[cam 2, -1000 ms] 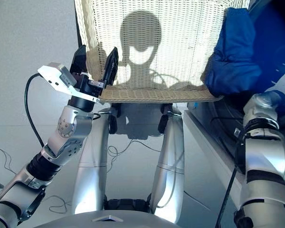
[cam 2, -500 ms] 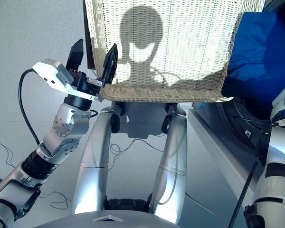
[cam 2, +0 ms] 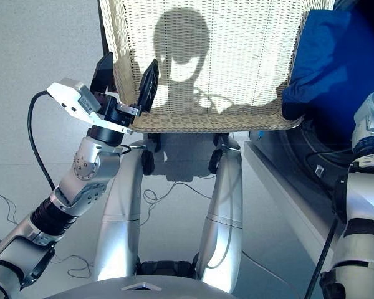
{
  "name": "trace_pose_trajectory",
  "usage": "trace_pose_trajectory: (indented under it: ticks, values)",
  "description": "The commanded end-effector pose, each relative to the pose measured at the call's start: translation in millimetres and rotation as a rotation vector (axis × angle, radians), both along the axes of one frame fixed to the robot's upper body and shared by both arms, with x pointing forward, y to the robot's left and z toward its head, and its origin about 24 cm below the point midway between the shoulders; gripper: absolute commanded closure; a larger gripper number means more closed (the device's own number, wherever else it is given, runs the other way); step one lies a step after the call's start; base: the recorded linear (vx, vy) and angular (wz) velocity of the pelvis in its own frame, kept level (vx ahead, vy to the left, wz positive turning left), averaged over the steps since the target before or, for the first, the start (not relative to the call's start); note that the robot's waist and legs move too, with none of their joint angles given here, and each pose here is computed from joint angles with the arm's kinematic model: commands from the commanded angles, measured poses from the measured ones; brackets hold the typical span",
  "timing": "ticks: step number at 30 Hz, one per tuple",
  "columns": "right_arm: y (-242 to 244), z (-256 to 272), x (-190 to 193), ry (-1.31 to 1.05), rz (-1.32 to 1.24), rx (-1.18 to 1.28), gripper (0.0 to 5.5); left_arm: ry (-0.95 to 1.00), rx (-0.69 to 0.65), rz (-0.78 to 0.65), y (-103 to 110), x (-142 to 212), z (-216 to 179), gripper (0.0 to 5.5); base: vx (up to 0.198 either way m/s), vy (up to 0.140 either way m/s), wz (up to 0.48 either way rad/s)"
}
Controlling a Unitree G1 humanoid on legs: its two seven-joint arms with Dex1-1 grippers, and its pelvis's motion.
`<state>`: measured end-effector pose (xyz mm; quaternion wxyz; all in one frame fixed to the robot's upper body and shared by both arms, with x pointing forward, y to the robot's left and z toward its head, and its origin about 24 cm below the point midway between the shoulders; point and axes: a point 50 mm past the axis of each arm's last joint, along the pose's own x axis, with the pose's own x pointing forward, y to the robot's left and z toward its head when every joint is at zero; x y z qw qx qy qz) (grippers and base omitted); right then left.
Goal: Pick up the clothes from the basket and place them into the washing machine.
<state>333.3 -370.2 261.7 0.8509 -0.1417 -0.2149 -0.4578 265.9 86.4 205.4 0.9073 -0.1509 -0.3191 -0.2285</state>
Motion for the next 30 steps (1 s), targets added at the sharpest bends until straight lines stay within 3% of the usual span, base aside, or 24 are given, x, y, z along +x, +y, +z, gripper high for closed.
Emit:
trace_pose_trajectory:
  ticks: [1,13,20,30]
  values:
    - [37.3,-3.7,3.2,-0.057,0.084,-0.179,0.00,-0.113,-0.098,-0.022,1.6,-18.7,16.7,0.00,0.000,0.000,0.000]
    - [117.8,-58.6,-13.5,-0.081,0.372,-0.231,0.00,-0.076,-0.113,-0.003,3.5,-17.3,12.3,0.00,0.000,0.000,0.000]
    - [120.2,-75.4,2.3,0.006,0.367,-0.152,0.00,-0.059,-0.123,-0.024,1.6,-17.3,10.8,0.00,0.000,0.000,0.000]
    - [78.8,-63.3,23.2,0.054,0.156,-0.039,0.00,-0.043,-0.147,-0.044,0.4,-16.5,9.8,0.00,0.000,0.000,0.000]
